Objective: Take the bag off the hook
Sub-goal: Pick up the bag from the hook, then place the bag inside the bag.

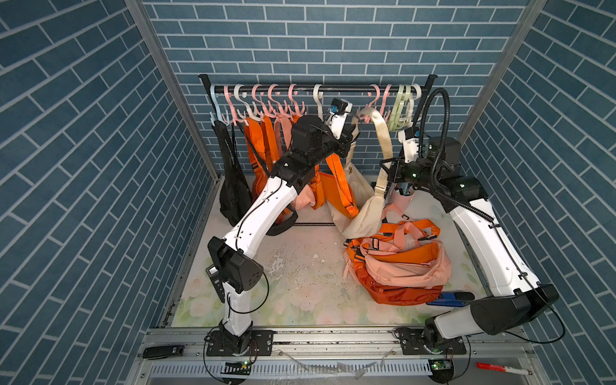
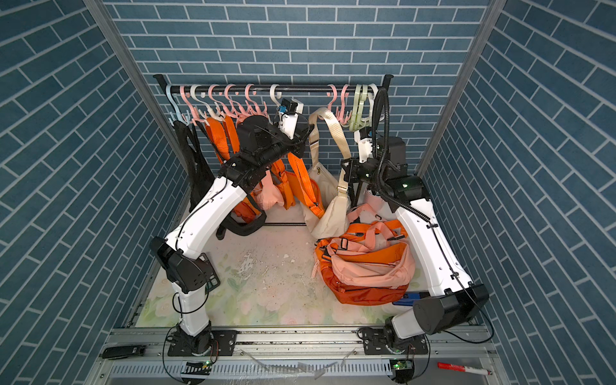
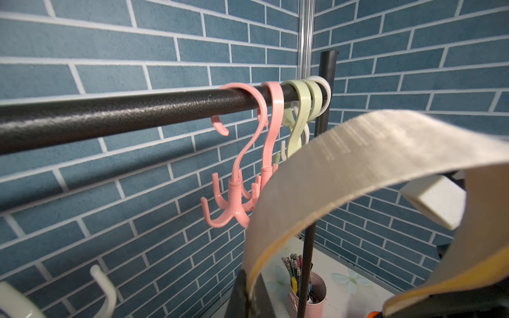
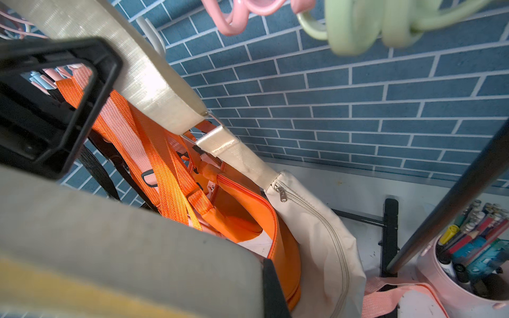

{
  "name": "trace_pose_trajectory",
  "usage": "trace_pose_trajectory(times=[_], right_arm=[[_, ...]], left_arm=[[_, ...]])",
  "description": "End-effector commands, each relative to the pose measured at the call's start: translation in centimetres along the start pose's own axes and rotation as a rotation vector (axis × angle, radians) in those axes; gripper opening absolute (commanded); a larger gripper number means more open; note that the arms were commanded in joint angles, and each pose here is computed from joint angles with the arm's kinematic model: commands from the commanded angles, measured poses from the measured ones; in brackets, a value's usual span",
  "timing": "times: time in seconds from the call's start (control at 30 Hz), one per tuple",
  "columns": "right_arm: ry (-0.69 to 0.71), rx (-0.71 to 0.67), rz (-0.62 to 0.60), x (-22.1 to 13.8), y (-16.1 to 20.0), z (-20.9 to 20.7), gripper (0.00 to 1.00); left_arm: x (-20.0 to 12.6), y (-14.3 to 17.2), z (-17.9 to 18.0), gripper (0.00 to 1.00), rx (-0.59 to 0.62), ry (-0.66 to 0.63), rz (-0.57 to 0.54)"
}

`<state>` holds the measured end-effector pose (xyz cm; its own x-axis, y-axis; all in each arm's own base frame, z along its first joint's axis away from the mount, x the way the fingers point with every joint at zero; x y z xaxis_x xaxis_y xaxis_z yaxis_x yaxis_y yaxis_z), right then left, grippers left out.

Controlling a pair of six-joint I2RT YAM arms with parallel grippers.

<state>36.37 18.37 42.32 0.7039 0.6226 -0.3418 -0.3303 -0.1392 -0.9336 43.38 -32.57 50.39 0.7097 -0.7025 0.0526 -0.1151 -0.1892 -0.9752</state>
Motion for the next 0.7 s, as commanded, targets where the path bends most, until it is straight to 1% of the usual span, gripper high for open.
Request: trace_pose_trajectory(times=[0.0, 0.27, 0.47, 0.67], right_arm=[[-0.026, 0.003, -0.059, -1.8, -1.1, 1.3, 0.0], [-0.048, -0.009, -0.094, -3.8, -1.3, 2.8, 0.0], [-0.024, -0.018, -0.116, -5.7, -1.2, 3.1, 0.0], [-0.009, -0.026, -0.131, -7.3, -1.6, 3.4, 0.0]], left_arm=[[-1.5, -2.1, -1.3, 0.0, -0.004, 0.034, -0.029], [-2.4, -1.9, -3.4, 0.0, -0.007, 0.066, -0.008], [-3.1, -1.9, -5.0, 0.0, -0.001, 0.089, -0.006], [-3.8, -2.5, -5.8, 0.0, -0.006, 0.099, -0.007]])
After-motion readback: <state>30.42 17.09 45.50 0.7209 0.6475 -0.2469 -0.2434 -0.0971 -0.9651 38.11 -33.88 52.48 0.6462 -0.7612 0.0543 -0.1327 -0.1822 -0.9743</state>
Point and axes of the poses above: each gripper's point midway between its finger pads, its own x axis out along the fingers, its own z axis along the line the jaws close on, y = z × x, the point moved 3 cm from there along -x, back along the fingers, and after that the axes turned 15 degrees about -x, right-handed, at the moved point
